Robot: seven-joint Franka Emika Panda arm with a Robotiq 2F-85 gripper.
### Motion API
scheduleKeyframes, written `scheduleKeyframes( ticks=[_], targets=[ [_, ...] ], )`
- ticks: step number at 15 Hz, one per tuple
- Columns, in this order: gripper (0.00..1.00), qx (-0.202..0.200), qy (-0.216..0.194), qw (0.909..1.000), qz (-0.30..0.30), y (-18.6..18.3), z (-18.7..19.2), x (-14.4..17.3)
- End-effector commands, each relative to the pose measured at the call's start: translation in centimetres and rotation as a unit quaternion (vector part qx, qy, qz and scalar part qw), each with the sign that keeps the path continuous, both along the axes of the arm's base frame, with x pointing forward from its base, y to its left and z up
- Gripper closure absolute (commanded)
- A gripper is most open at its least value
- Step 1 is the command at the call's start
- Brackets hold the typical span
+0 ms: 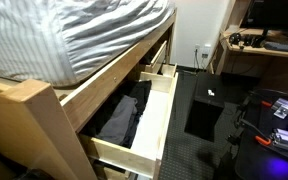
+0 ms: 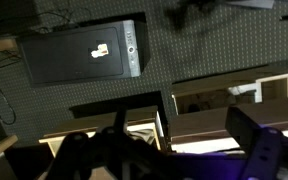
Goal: Close the top left drawer then open the top right drawer fully
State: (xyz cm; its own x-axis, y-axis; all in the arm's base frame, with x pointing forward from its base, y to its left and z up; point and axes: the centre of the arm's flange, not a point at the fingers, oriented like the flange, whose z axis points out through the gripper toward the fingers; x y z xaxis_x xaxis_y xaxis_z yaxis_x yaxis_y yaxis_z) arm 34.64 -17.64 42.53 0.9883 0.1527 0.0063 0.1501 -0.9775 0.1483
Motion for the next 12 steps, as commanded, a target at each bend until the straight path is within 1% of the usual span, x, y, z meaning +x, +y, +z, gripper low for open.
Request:
scheduleKeyframes(
  ticks=[1,3,5,7,8,9,11,12],
  targets=[
    [0.00,0.036,-0.040,0.9953,-0.081,-1.1,-8.3,3.7],
    [0.00,0.027,-0.067,0.9908,-0.114,-2.7,-12.4,3.9],
    [0.00,0.027,-0.068,0.9881,-0.135,-4.5,-14.6,2.6],
    [0.00,0.042,-0.034,0.9909,-0.123,-6.8,-15.0,-0.1],
    [0.00,0.051,-0.040,0.9917,-0.111,-8.6,-13.7,-2.3],
    [0.00,0.036,-0.035,0.9909,-0.125,-5.6,-14.7,0.2],
    [0.00,0.041,-0.037,0.9913,-0.119,-7.7,-14.4,-1.4],
    [0.00,0.041,-0.040,0.9912,-0.119,-8.2,-14.1,-1.8]
  ],
)
